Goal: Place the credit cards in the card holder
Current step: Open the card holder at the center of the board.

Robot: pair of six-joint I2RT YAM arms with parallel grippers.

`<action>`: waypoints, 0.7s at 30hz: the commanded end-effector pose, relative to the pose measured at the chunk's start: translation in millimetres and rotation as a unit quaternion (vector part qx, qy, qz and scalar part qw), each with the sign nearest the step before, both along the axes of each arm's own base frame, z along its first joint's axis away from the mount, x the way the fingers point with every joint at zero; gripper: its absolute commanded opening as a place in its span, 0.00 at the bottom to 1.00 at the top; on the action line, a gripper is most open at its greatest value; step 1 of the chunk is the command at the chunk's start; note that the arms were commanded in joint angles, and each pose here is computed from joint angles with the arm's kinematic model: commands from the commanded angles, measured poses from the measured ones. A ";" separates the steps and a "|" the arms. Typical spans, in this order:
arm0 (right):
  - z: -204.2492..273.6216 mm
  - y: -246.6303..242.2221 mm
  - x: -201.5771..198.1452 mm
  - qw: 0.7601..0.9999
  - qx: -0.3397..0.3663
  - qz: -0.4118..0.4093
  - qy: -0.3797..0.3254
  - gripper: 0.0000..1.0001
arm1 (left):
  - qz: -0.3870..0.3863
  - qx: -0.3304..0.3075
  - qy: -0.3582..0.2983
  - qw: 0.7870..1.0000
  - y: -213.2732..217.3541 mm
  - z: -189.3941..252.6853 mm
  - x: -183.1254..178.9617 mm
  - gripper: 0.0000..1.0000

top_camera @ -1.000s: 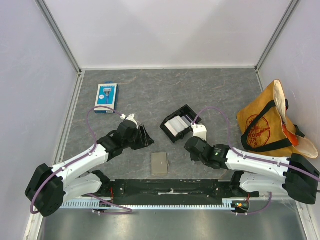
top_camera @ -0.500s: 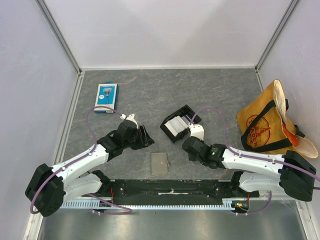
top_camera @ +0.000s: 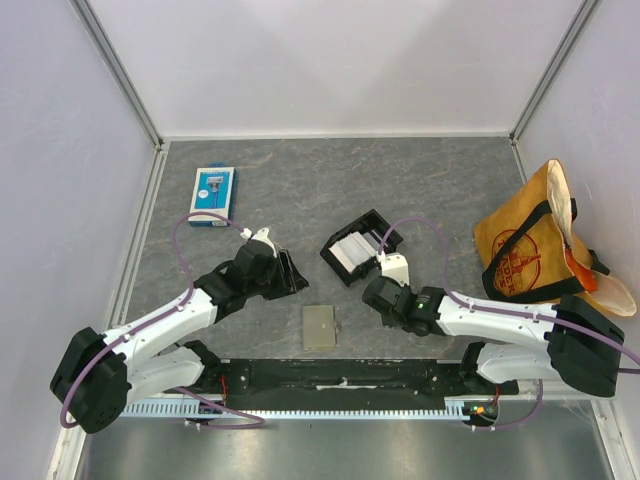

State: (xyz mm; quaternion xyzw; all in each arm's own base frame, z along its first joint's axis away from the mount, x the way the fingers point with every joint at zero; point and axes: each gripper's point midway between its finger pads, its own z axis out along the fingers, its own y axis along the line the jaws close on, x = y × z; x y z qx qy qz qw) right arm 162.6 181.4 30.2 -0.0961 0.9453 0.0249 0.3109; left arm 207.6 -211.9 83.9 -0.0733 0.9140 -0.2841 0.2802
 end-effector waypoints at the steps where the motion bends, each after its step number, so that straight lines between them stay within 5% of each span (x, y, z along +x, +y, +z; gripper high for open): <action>1: 10.7 1.5 7.1 1.000 0.008 -0.011 -0.020 0.11 | 0.005 -0.007 -0.018 1.000 -0.1 7.3 5.6 0.59; 8: 13.1 7.0 13.7 1.000 -0.001 -0.009 -0.021 0.20 | 0.004 -0.006 -0.017 1.000 -0.9 6.0 5.7 0.59; 21: 37.0 17.1 22.3 0.999 0.031 -0.004 -0.038 0.09 | -0.006 -0.008 -0.011 1.000 -1.5 2.3 0.3 0.59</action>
